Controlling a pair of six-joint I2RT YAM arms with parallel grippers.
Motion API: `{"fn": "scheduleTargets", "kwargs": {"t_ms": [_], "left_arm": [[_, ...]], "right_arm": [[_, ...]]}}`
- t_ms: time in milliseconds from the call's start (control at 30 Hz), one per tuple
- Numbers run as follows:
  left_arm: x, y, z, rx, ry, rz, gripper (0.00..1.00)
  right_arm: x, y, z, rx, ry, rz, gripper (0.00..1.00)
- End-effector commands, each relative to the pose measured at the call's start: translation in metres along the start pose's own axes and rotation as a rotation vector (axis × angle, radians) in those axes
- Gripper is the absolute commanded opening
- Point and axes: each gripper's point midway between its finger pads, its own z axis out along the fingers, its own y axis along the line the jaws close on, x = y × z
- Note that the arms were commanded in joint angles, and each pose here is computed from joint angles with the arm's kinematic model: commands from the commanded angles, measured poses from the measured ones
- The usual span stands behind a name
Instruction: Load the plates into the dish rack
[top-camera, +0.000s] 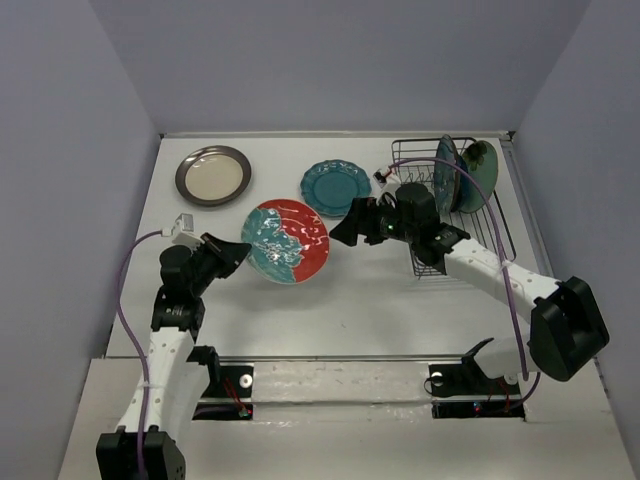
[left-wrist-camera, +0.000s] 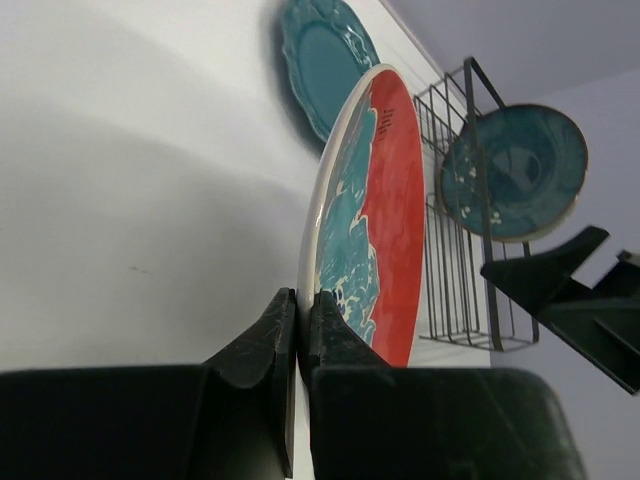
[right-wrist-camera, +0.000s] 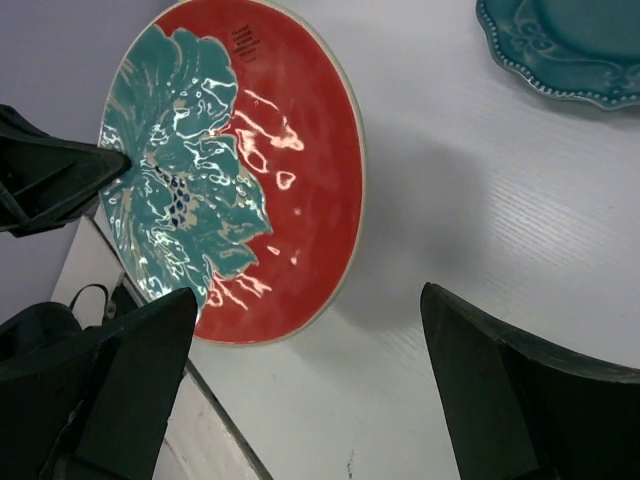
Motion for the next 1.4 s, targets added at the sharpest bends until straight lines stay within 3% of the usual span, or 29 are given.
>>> {"fn": "scheduleTargets", "kwargs": {"t_ms": [0, 267, 400, 567, 667, 700, 733, 767, 800, 833, 867, 900, 967, 1000, 1067, 1100, 1133, 1167, 1200, 1233, 1367], "left_arm": [[-0.028, -0.104, -0.025, 0.388, -0.012, 0.103, 0.06], [-0.019, -0.147, -0.044, 0.550, 0.083, 0.197, 0.06], [-0.017, -0.158, -0.049, 0.595, 0.093, 0.230, 0.06], [-0.007, -0.172, -0.051, 0.664, 0.122, 0.247, 0.06], [-0.002, -0.184, -0.052, 0.702, 0.130, 0.258, 0.06], [-0.001, -0.190, -0.051, 0.712, 0.133, 0.261, 0.06], [0.000, -0.191, -0.047, 0.709, 0.138, 0.263, 0.06], [-0.001, -0.194, -0.048, 0.714, 0.133, 0.266, 0.06], [-0.002, -0.196, -0.047, 0.716, 0.131, 0.267, 0.06], [-0.002, -0.195, -0.043, 0.706, 0.134, 0.261, 0.06], [-0.003, -0.194, -0.041, 0.699, 0.133, 0.255, 0.10], [-0.003, -0.193, -0.037, 0.687, 0.139, 0.250, 0.25], [-0.003, -0.192, -0.034, 0.672, 0.142, 0.250, 0.42], [-0.004, -0.190, -0.033, 0.663, 0.137, 0.269, 0.63], [-0.008, -0.185, -0.030, 0.605, 0.128, 0.293, 0.79], [-0.013, -0.181, -0.029, 0.573, 0.098, 0.357, 0.94], [-0.028, -0.183, -0.028, 0.523, 0.036, 0.389, 0.99], [-0.026, -0.169, -0.025, 0.444, 0.058, 0.397, 0.99], [-0.039, -0.166, -0.026, 0.392, -0.003, 0.463, 0.99], [-0.037, -0.155, -0.026, 0.338, 0.014, 0.478, 0.99], [-0.034, -0.132, -0.029, 0.260, 0.008, 0.546, 0.99]], "right_arm": [[-0.019, 0.005, 0.004, -0.006, -0.055, -0.067, 0.99], [-0.009, -0.011, 0.006, 0.011, -0.024, -0.083, 0.99], [-0.004, 0.000, 0.002, -0.066, 0.003, -0.086, 0.99], [0.003, 0.029, -0.008, -0.227, 0.023, -0.076, 0.88], [0.000, 0.047, -0.017, -0.311, 0.006, -0.074, 0.70], [-0.003, 0.047, -0.019, -0.327, -0.011, -0.071, 0.54], [-0.005, 0.052, -0.025, -0.362, -0.019, -0.067, 0.31], [-0.007, 0.053, -0.028, -0.368, -0.022, -0.059, 0.18], [-0.007, 0.056, -0.031, -0.384, -0.030, -0.059, 0.07], [-0.010, 0.055, -0.034, -0.388, -0.038, -0.054, 0.07], [-0.010, 0.058, -0.037, -0.394, -0.041, -0.053, 0.07], [-0.016, 0.058, -0.043, -0.389, -0.062, -0.051, 0.07], [-0.025, 0.056, -0.049, -0.371, -0.098, -0.050, 0.07], [-0.032, 0.056, -0.056, -0.361, -0.125, -0.055, 0.07], [-0.052, 0.037, -0.067, -0.292, -0.191, -0.044, 0.07], [-0.062, 0.032, -0.076, -0.270, -0.221, -0.045, 0.07], [-0.081, 0.021, -0.087, -0.226, -0.276, -0.045, 0.07], [-0.095, 0.012, -0.093, -0.165, -0.322, -0.061, 0.07], [-0.100, 0.005, -0.101, -0.101, -0.334, -0.062, 0.07], [-0.131, -0.002, -0.114, 0.005, -0.431, -0.123, 0.07], [-0.173, -0.022, -0.147, 0.266, -0.557, -0.197, 0.07]]}}
